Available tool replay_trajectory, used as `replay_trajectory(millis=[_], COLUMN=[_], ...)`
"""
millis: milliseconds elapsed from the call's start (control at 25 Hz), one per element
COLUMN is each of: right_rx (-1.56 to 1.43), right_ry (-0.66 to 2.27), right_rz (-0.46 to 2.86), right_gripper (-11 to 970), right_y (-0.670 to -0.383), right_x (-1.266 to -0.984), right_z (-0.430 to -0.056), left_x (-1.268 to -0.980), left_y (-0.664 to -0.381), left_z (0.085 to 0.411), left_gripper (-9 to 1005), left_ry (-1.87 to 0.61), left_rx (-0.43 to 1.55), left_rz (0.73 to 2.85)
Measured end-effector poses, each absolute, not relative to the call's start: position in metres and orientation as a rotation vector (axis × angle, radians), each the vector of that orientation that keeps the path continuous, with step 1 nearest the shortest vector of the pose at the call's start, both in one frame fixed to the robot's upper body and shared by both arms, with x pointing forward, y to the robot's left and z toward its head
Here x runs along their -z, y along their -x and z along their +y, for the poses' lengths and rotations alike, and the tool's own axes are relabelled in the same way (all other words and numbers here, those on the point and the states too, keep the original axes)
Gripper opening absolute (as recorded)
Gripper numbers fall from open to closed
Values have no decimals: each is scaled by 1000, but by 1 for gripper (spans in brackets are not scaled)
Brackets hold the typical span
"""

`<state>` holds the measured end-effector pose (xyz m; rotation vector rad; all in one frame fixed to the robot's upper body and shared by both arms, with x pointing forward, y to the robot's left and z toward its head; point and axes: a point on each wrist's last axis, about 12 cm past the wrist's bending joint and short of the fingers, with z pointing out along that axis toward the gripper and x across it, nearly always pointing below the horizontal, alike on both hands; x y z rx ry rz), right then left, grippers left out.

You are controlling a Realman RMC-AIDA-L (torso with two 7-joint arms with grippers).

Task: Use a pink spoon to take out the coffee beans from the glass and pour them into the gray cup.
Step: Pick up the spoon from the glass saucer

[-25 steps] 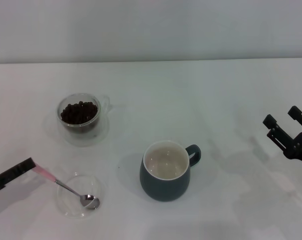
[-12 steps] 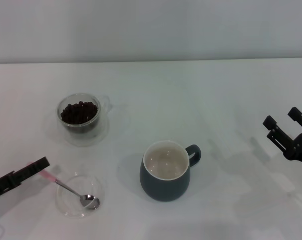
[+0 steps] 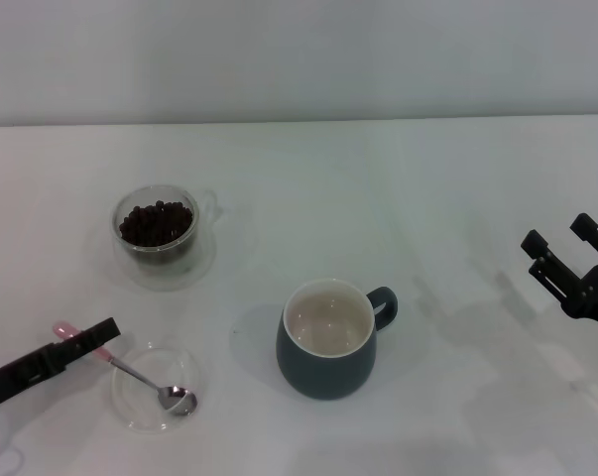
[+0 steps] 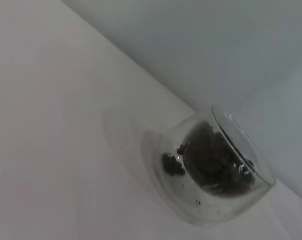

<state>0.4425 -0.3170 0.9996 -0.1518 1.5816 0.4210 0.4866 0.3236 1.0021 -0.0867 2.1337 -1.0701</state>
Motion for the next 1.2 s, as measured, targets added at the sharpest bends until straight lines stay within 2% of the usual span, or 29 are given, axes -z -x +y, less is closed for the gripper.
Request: replay_trajectory(millis=[240,560,760,1000,1200], right_rx=[-415,-411,-411,-412,-412], right_ry=[144,135,134,133,132], right_rz=[1590,1597,1598,1598,1600], right_gripper=[786,786,786,786,786], right_y=[-439,-434,-434,-434,-434], right_x=[-998,-997,-996,-996,-996], right_z=[-320,-321,-321,-321,-321], left_x=[-1001,-1003,-1005,-1006,-1009], left_y=[-484,-483,-482,-479,-478], left_z=[321,321,319,319,318], left_gripper=[747,480,235,169,167], left_ry=[112,113,64,50,30], left_rx=[1080,1088,1101,1106,1120], left_rz=[2106,2078,2062,2041,2011])
